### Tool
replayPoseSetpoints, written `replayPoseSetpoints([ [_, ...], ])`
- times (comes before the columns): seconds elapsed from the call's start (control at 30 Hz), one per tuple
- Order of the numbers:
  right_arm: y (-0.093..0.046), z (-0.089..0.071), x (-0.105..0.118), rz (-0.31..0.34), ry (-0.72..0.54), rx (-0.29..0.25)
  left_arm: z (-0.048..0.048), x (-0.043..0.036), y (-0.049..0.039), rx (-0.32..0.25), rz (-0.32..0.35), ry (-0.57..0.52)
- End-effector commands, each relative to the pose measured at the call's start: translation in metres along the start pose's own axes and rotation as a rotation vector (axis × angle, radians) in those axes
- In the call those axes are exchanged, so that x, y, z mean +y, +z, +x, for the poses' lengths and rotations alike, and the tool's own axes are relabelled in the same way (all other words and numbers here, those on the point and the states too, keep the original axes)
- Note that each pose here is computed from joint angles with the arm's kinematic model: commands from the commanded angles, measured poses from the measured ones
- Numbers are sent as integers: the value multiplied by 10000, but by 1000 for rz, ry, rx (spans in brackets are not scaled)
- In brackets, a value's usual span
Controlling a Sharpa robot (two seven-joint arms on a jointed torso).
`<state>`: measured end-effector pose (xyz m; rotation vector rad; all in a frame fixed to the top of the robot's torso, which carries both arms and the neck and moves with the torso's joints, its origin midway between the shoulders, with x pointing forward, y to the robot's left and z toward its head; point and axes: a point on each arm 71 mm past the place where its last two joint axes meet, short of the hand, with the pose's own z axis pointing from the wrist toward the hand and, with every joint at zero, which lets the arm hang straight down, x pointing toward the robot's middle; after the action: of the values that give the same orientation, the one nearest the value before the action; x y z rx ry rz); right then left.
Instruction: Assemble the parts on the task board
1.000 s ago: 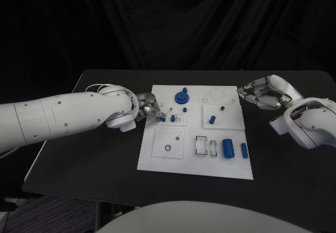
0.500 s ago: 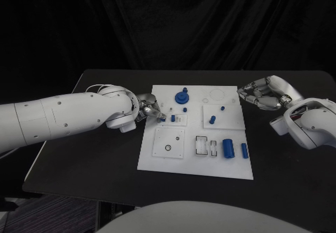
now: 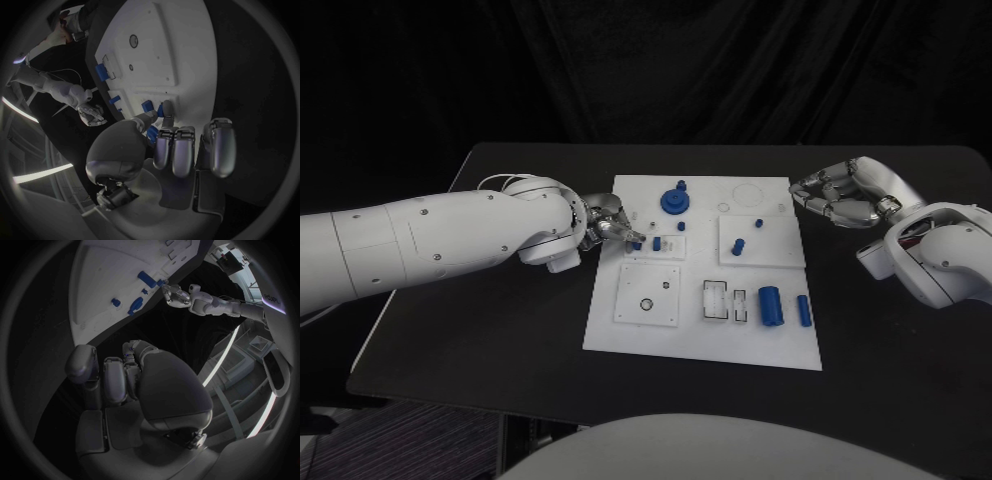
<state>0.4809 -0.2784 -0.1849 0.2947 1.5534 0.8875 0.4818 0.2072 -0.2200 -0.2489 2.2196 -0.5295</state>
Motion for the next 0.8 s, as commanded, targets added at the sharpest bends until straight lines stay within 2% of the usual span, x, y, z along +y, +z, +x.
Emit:
replayPoseSetpoints([
  [0.03, -6, 14, -22, 22, 0, 12, 45, 20, 17, 22, -12, 5],
  [0.5, -6, 23, -28, 30, 3, 22, 30, 72, 39, 24, -53, 7],
  [0.8, -7, 25, -31, 30, 3, 25, -1, 99, 42, -4, -54, -6],
])
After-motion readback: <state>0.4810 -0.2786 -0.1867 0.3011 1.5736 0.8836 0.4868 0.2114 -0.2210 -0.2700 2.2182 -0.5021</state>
